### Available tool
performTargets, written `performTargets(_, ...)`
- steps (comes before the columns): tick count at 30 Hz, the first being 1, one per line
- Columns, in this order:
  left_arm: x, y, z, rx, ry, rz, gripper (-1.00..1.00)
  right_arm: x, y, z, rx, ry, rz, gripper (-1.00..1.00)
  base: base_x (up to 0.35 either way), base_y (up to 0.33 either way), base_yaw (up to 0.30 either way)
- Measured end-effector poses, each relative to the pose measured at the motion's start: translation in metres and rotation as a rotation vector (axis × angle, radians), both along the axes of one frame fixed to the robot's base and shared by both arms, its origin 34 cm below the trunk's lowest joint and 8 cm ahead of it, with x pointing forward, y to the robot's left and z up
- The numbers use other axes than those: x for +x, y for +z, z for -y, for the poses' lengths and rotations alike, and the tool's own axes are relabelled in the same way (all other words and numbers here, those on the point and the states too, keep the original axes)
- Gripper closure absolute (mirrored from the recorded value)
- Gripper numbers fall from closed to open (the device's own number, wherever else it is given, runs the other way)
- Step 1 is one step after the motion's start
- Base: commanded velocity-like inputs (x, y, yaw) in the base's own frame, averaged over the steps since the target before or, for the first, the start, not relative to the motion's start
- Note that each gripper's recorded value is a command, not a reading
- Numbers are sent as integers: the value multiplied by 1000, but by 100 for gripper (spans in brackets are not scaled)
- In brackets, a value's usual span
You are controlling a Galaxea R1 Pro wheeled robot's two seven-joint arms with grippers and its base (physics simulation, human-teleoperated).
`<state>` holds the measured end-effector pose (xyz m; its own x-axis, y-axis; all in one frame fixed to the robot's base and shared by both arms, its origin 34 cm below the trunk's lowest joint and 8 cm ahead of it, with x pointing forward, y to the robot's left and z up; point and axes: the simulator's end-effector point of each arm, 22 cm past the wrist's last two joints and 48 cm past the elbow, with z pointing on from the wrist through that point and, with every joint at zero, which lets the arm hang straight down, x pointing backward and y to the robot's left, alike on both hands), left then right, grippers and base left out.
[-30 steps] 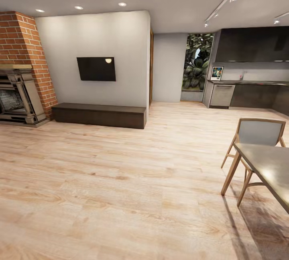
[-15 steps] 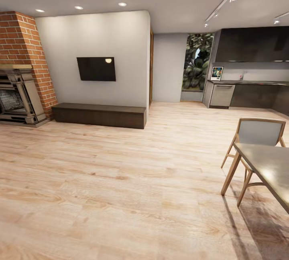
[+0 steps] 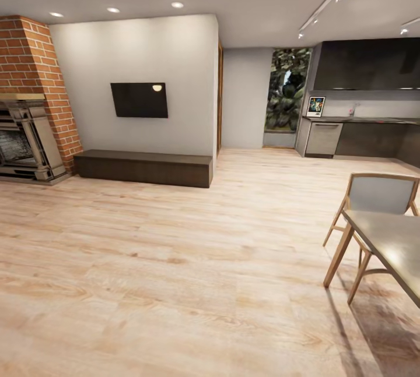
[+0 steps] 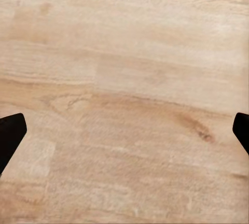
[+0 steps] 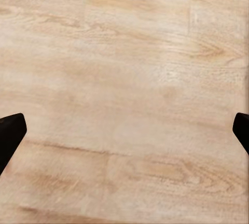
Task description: Pick up the poster from the kitchen countertop and hang it on one of the wall nails in the kitchen.
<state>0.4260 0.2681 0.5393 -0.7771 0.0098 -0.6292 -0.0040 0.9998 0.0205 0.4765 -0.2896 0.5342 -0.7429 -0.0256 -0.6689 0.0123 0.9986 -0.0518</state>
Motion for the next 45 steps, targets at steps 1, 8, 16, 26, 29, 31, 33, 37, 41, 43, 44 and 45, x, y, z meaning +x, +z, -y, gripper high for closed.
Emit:
performTargets(1,0,0,0,0,0,-1,-100,-1,-1,0,0,0,-2,-100,326,0,0)
performTargets(8,-1,-1,0,0,-1,-4,-100,-10,-7,1,-1,-3,-25,-100,330,0,0)
performTargets(16,-2,-1,-1,2,-1,-5,-100,-23,-16,2,-2,-3,-57,-100,332,0,0)
performTargets(26,-2,-2,-1,2,-1,-5,-100,-24,-16,1,0,-2,-61,-100,332,0,-32)
performTargets(29,-2,-1,-1,2,-1,-5,-100,-24,-16,1,0,-2,-60,-100,332,-10,-221)
performTargets(31,-2,-1,-1,2,-1,-4,-100,-24,-16,1,0,-3,-59,-100,332,-62,-290)
performTargets(33,-1,-1,-1,2,-1,-3,-100,-24,-16,1,0,-3,-58,-100,332,-70,-295)
performTargets(37,-1,0,-1,2,-1,-1,-100,-23,-15,1,0,-2,-56,-100,332,-80,-298)
performTargets(41,0,1,-1,2,-1,2,-100,-22,-14,1,0,-2,-53,-100,332,-95,-299)
performTargets(43,0,1,-1,2,-1,3,-100,-22,-14,0,0,-2,-52,-100,332,-107,-300)
performTargets(44,1,1,-1,2,-1,3,-100,-21,-13,0,0,-2,-51,-100,332,-112,-300)
performTargets(45,1,1,-1,2,-1,4,-100,-21,-13,0,0,-2,-50,-100,332,-117,-300)
